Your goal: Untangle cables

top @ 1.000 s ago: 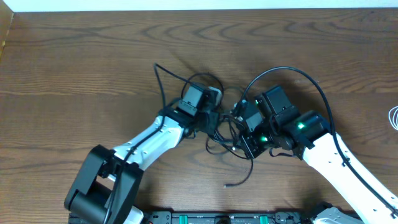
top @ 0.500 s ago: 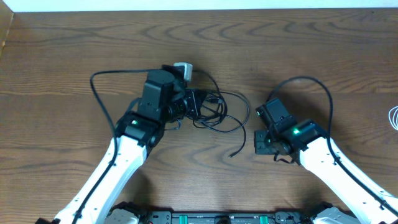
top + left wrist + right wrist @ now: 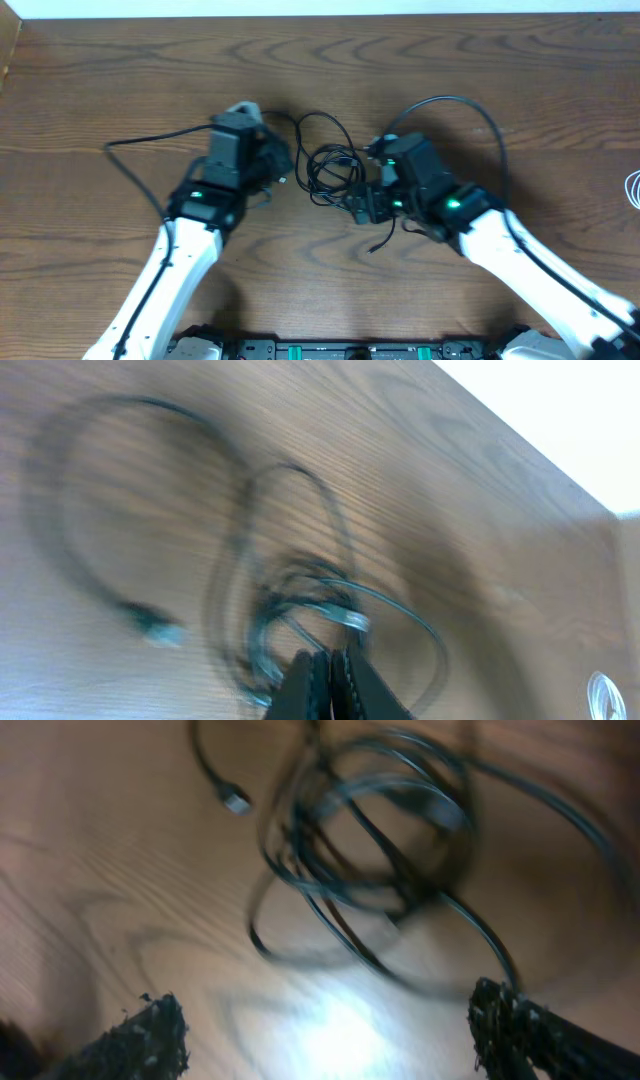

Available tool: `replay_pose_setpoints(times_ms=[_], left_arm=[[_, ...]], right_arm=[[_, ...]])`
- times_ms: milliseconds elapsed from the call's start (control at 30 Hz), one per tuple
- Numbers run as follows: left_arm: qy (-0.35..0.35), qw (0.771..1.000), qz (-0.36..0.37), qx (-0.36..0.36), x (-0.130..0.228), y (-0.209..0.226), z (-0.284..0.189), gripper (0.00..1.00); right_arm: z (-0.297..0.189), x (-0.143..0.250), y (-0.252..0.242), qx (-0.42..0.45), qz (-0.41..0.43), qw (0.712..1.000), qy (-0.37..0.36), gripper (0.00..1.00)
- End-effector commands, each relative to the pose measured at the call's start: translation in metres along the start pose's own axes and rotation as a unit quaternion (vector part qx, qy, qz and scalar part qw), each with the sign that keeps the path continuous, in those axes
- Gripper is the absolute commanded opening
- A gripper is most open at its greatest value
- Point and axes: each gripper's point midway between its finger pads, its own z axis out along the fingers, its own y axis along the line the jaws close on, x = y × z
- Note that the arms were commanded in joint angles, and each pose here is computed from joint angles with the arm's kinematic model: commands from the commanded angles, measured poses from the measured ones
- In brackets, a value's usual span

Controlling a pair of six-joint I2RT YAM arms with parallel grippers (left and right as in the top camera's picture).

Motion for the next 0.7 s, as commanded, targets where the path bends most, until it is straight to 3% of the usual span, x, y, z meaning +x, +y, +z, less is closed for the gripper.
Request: replay_pose_setpoints(times_ms=[0, 33, 133, 367, 433, 500, 600, 667], left_arm=[[-0.091, 0.994, -0.046, -0.035, -0.051, 0.028, -0.039, 0.27], [-0.097, 0.993, -0.054, -0.042, -0.055, 0.035, -0.045, 0.40], [-0.102, 0.990, -0.077, -0.067, -0.056, 0.055, -0.061, 0.56], [-0.075, 0.986, -0.097, -0.116, -0.042, 0.084, -0.067, 0.61], [-0.075, 0.985, -0.098, -0.123, -0.042, 0.087, -0.066, 0.61], [-0.077, 0.983, -0.099, -0.132, -0.043, 0.090, -0.065, 0.61], [-0.074, 0.983, -0.099, -0.135, -0.042, 0.092, -0.064, 0.61], [-0.069, 0.983, -0.100, -0.139, -0.040, 0.094, -0.063, 0.61]], right_arm=[[0.042, 0.002, 0.004, -0.011, -0.055, 0.998, 0.011, 0.88], [0.054, 0.000, 0.003, -0.012, -0.056, 0.998, 0.010, 0.88], [0.082, -0.005, 0.000, -0.014, -0.063, 0.998, 0.008, 0.88], [0.133, 0.007, 0.009, 0.009, -0.114, 0.991, 0.063, 0.85], [0.142, 0.017, 0.010, 0.017, -0.117, 0.989, 0.087, 0.68], [0.148, 0.028, 0.011, 0.018, -0.118, 0.987, 0.109, 0.38], [0.146, 0.034, 0.013, 0.018, -0.099, 0.987, 0.125, 0.05], [0.137, 0.028, 0.021, -0.001, -0.092, 0.987, 0.131, 0.01]])
